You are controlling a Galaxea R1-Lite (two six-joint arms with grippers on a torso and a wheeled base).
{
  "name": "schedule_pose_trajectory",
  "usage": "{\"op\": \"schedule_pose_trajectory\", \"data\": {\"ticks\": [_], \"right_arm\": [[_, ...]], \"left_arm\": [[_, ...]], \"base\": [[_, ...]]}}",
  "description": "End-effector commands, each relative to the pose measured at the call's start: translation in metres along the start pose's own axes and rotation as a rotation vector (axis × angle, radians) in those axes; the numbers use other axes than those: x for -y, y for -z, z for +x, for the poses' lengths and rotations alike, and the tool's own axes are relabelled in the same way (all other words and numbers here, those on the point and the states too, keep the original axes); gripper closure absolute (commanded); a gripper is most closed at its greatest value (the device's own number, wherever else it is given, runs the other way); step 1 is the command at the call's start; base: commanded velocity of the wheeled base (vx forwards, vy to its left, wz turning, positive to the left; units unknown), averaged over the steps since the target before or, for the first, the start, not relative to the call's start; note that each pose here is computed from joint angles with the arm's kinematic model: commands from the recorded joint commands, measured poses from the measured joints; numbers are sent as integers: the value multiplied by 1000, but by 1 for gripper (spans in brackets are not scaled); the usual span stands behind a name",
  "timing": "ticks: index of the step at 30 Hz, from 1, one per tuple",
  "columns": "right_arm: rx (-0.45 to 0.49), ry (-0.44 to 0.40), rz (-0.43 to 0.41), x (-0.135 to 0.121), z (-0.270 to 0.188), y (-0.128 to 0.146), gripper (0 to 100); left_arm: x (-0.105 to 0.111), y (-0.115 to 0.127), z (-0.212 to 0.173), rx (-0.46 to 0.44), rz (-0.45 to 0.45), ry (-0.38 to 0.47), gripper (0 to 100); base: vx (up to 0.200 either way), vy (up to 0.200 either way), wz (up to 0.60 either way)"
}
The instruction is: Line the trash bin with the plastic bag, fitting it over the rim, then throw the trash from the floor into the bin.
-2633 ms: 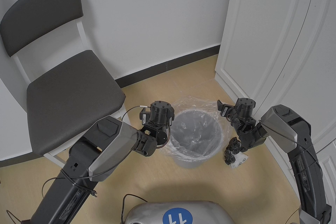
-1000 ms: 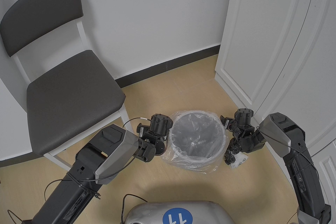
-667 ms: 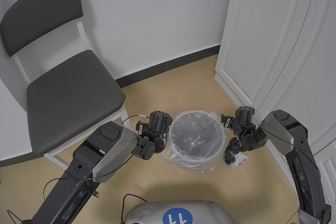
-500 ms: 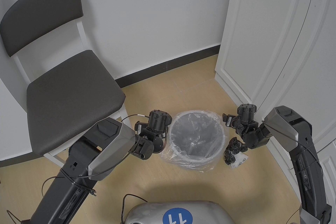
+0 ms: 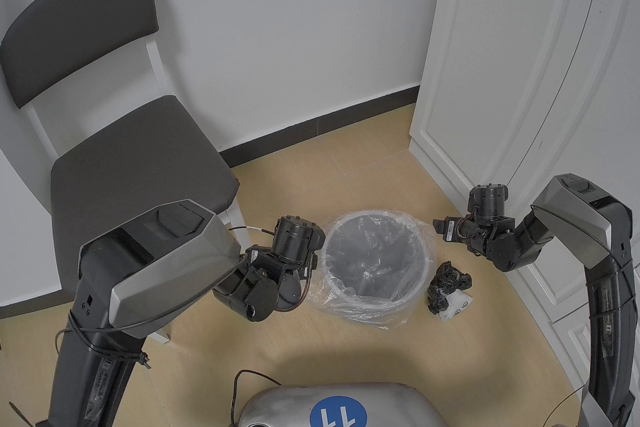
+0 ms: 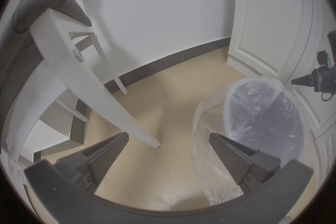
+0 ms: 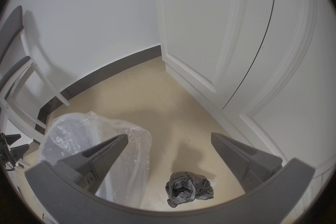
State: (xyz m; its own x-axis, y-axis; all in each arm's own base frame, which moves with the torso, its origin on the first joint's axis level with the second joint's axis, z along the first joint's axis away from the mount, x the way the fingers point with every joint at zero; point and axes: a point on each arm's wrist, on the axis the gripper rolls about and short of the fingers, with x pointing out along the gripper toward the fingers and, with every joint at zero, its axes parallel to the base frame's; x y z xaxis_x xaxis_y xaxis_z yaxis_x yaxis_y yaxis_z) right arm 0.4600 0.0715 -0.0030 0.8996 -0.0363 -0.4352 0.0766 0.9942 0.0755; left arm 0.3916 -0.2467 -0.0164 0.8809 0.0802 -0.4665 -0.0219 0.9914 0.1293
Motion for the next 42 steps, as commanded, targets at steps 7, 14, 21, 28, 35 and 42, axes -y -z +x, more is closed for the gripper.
{"op": "schedule_pose_trajectory", "data": {"ticks": [7,14,21,28,35,42], "right_arm": [[-131,-97,24,7,-6,7,0],[-242,-106,48,12,10,27,0],[-262,-71,58,25,33,45,0],[-250,-69,64,25,52,56,0],[-223,-51,102,16,72,61,0],[-216,-43,104,13,73,61,0]], "left_arm": [[-8,11,-40,7,9,80,0],[-8,16,-39,-5,15,83,0],[-6,22,-34,-18,23,79,0],[-5,27,-31,-29,29,89,0],[-4,34,-28,-43,37,89,0],[-2,43,-25,-68,49,106,0]], "base": [[0,0,0],[0,0,0],[0,0,0],[0,0,0],[0,0,0],[0,0,0]]}}
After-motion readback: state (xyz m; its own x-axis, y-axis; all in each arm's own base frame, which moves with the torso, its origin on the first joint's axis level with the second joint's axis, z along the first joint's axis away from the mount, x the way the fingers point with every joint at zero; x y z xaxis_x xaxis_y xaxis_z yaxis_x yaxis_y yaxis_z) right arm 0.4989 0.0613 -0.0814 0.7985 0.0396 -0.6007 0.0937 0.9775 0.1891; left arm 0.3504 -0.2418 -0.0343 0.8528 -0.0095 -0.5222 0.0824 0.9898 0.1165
